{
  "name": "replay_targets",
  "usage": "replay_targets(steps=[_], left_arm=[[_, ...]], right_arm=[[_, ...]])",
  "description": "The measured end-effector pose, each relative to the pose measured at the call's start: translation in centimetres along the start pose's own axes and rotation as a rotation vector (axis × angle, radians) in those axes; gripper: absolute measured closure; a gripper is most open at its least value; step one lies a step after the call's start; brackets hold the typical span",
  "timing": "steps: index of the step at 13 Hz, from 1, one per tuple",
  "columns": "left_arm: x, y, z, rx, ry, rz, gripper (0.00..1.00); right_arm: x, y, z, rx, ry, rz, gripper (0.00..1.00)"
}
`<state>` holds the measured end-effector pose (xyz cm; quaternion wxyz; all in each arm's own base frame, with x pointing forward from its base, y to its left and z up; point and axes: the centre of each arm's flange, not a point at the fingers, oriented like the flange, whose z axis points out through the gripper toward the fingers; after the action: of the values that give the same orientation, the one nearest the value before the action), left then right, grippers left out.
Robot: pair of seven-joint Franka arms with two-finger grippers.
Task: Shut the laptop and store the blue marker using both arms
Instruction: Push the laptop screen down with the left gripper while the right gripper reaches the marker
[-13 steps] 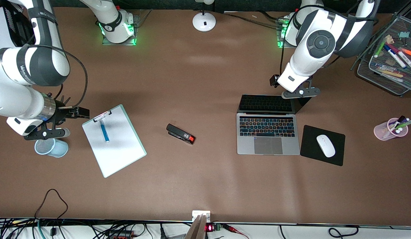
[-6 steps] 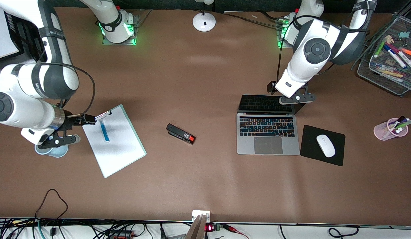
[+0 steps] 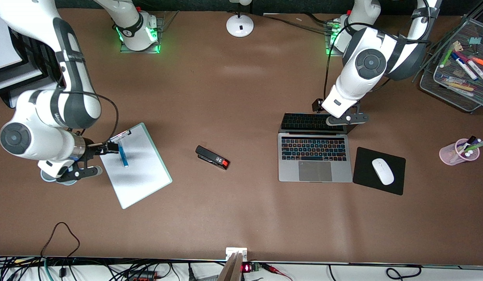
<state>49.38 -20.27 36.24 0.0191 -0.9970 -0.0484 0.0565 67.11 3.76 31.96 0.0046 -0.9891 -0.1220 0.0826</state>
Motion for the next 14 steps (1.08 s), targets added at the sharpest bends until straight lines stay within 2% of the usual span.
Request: replay_targets(steps=[2,5,12,14], left_arm=[[0.3,0.1,0.1,-0.010,0.015,0.000,0.00],[1.3,0.6,1.5,-0.034,0.042,0.000,0.00],[4.5,1.6,2.7,-0.096,0.112,-0.012,0.00],[5.7,1.6,3.8,-0.114,0.128,-0.020,0.00]], right_arm=[[0.8,0.2,2.8,0.000,-0.009,-0.058,0.00],[1.6,0.6,6.0,-0.004,-0.007,-0.077,0.00],[2.0,0.9,10.6,-0.029,0.066,-0.116,0.00],[1.7,0.8,11.5,-0.029,0.063,-0.116,0.04]])
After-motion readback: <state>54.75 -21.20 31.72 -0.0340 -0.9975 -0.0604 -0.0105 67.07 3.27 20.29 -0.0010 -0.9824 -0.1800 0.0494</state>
